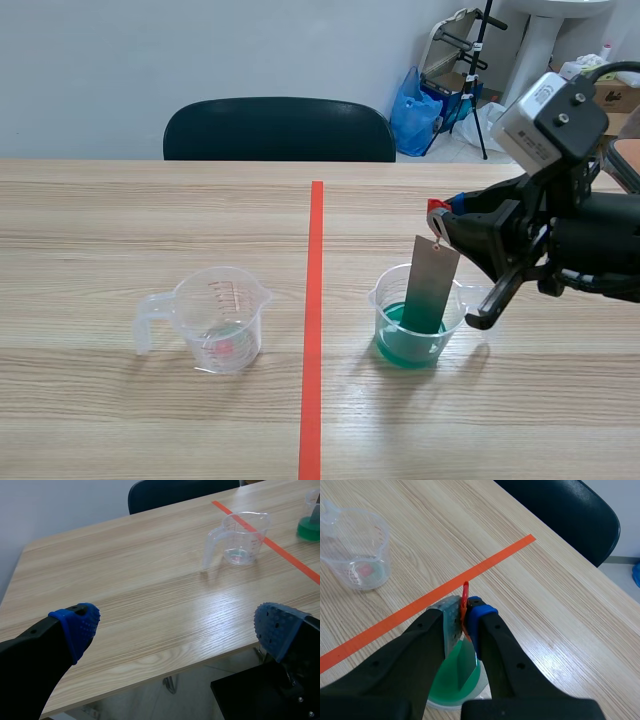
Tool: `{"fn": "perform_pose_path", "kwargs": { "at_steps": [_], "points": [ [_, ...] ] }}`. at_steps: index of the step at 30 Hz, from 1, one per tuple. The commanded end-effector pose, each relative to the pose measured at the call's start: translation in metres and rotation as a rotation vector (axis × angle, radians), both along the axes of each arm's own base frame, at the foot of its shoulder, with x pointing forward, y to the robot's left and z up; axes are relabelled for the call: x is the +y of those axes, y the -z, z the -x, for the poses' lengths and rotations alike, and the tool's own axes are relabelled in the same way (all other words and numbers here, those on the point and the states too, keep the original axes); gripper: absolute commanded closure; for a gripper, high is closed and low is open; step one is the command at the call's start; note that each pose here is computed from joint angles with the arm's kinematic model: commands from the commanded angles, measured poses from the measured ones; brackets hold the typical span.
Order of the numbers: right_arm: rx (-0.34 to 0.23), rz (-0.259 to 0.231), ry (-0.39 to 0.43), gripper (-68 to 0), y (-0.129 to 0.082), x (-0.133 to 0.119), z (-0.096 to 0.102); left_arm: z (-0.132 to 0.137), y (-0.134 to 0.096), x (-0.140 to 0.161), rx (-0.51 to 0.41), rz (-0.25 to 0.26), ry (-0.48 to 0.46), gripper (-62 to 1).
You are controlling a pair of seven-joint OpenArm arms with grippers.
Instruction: Do the redox reaction experiment
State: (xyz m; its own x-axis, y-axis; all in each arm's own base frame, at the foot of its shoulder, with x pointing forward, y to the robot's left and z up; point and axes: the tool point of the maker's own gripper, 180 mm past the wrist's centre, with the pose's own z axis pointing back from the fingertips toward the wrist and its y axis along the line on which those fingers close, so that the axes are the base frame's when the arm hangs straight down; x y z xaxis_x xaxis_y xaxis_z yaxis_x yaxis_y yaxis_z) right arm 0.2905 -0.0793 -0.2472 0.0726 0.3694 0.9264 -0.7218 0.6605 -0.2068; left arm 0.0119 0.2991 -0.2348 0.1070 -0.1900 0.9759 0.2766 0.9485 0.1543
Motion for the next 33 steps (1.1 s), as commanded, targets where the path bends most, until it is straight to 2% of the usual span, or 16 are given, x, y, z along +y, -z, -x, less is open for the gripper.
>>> {"fn": "perform_pose_path", "kwargs": {
  "at_steps": [1, 33],
  "points": [
    [-0.009, 0.006, -0.009, -0.6, -0.0023, 0.0003, -0.0011, -0.0022, -0.0058, 0.0006, -0.028, -0.001, -0.001, -62.3],
    [-0.009, 0.006, -0.009, -0.6, -0.0022, 0.0002, -0.0011, -0.0023, -0.0075, 0.0003, -0.037, 0.001, 0.000, -62.3]
  ]
}}
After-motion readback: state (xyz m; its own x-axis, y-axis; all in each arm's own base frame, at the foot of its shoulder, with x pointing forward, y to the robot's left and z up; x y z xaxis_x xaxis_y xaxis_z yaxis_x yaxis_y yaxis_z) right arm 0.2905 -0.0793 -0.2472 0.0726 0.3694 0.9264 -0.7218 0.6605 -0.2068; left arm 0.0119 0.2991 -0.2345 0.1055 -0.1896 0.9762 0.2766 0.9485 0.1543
